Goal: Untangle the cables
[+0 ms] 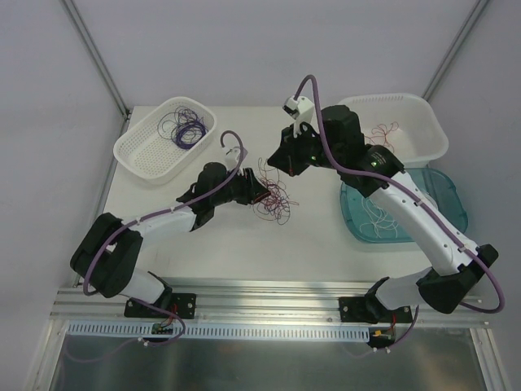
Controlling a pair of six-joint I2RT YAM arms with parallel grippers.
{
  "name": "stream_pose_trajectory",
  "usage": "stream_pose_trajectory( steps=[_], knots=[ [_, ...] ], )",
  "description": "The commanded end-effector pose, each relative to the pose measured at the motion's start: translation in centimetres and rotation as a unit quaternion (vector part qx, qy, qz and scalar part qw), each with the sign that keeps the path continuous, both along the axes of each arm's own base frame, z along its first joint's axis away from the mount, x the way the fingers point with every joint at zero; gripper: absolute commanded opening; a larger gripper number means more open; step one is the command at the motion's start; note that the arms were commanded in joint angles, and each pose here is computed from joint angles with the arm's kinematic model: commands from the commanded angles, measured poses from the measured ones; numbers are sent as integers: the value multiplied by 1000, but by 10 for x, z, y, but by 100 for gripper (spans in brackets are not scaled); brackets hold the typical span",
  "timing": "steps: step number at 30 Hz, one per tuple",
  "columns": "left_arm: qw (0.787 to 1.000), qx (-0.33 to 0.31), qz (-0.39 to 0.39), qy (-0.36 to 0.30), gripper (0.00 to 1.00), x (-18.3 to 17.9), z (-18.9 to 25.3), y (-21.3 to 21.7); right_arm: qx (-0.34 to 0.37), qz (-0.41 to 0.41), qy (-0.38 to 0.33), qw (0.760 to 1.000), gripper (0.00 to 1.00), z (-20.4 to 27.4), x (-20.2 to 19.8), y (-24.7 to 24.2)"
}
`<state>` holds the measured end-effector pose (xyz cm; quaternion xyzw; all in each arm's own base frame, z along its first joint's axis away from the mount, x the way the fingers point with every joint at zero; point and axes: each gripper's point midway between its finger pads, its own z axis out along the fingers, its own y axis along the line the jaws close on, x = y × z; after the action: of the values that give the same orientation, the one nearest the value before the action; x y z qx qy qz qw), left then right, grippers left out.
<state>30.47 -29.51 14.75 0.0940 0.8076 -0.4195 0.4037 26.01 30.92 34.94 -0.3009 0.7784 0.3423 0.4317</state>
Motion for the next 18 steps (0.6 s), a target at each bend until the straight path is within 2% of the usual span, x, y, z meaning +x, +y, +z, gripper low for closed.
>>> stream_pose_trajectory(
  steps=[1, 2, 3, 6, 13, 16, 18],
  knots=[
    [999, -42, 1, -34, 29, 8, 17, -11, 60, 17, -29, 998, 1, 44, -13, 3],
    [998, -49, 6, -28, 25, 9, 18, -11, 63, 16, -30, 997, 1, 45, -13, 3],
    [998, -52, 7, -26, 15, 9, 17, -12, 63, 17, -29, 997, 1, 46, -14, 3],
    [998, -61, 20, -16, 0, 11, 13, -11, 69, 13, -37, 997, 1, 53, -15, 0],
    [995, -48, 85, 30, 0, 17, -16, 10, 71, -19, -59, 996, 1, 72, -12, -20],
    [986, 2, 141, 94, 0, 18, -53, 34, 79, -39, -76, 993, 1, 93, -10, -39],
    [971, 40, 184, 150, 0, 15, -81, 60, 84, -56, -88, 991, 1, 104, -8, -53]
  ],
)
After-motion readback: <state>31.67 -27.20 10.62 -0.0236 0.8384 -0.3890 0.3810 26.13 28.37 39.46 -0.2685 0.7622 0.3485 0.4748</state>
